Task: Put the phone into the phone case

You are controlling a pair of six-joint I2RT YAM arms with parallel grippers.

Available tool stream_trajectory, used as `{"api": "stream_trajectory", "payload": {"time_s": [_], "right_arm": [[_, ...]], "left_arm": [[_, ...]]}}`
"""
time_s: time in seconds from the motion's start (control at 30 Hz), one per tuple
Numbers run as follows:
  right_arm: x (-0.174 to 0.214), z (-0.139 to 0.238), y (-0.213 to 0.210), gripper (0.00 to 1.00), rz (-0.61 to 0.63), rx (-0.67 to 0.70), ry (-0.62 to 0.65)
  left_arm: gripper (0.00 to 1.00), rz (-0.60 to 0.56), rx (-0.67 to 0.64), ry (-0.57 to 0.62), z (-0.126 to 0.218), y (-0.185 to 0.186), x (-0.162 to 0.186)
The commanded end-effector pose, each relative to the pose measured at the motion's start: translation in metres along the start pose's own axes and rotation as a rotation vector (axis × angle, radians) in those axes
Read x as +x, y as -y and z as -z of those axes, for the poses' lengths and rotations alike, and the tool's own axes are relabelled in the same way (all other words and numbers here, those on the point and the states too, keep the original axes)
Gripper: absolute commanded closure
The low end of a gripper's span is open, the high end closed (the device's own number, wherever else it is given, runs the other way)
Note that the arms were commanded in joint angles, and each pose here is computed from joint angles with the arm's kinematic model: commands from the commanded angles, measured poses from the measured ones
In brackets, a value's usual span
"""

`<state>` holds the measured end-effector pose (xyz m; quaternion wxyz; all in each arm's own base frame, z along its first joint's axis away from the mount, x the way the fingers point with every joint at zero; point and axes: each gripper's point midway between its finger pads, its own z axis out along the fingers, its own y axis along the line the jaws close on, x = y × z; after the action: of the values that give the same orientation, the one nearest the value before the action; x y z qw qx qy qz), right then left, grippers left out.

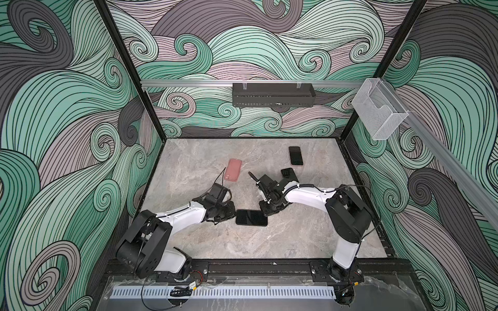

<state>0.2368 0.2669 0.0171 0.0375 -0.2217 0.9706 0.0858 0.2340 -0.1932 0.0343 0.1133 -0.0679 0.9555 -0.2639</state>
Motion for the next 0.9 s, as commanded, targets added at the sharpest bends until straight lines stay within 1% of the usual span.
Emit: {"api": "stream_trajectory", "payload": {"time_s": [0.0,0.03,0.1,0.17,0.27,0.3,0.33,0.43,0.5,0.53,0.57,0.63,0.67,0.77,0.87], "right_arm": [[0.021,-0.007,0.009,0.67,0.112,0.056,-0.076],[0.015,0.001,0.006,0.6,0.148,0.049,-0.056],[0.002,0.02,0.0,0.41,0.239,0.038,0.0],[-0.009,0.037,-0.007,0.28,0.342,0.025,0.055],[-0.014,0.056,-0.021,0.05,0.496,-0.023,0.104],[-0.014,0.06,-0.025,0.01,0.545,-0.039,0.108],[-0.014,0.062,-0.029,0.0,0.582,-0.05,0.108],[-0.011,0.061,-0.037,0.0,0.673,-0.07,0.081],[-0.01,0.056,-0.04,0.0,0.723,-0.06,0.059],[-0.01,0.053,-0.042,0.0,0.747,-0.052,0.05],[-0.009,0.049,-0.044,0.0,0.777,-0.045,0.037],[-0.006,0.044,-0.052,0.0,0.851,-0.053,0.027],[-0.004,0.042,-0.057,0.0,0.89,-0.065,0.028],[-0.002,0.037,-0.069,0.0,0.973,-0.107,0.057],[-0.009,0.032,-0.074,0.0,1.001,-0.109,0.083]], "left_arm": [[0.75,0.021,-0.065,0.042,0.019,-0.003,-0.009],[0.7,0.031,-0.076,0.053,0.024,-0.006,-0.01],[0.6,0.056,-0.097,0.081,0.034,-0.012,-0.011],[0.51,0.078,-0.11,0.113,0.044,-0.017,-0.012],[0.45,0.112,-0.147,0.161,0.06,-0.028,-0.01],[0.43,0.125,-0.165,0.176,0.065,-0.034,-0.009],[0.42,0.136,-0.179,0.189,0.069,-0.038,-0.007],[0.31,0.172,-0.221,0.246,0.083,-0.053,-0.004],[0.27,0.199,-0.239,0.294,0.092,-0.063,-0.001],[0.23,0.207,-0.242,0.314,0.096,-0.066,0.0],[0.15,0.216,-0.249,0.339,0.102,-0.07,0.002],[0.08,0.235,-0.268,0.381,0.112,-0.078,0.004],[0.02,0.243,-0.28,0.396,0.117,-0.083,0.007],[0.01,0.255,-0.299,0.42,0.128,-0.092,0.014],[0.01,0.264,-0.302,0.422,0.133,-0.096,0.02]]}}
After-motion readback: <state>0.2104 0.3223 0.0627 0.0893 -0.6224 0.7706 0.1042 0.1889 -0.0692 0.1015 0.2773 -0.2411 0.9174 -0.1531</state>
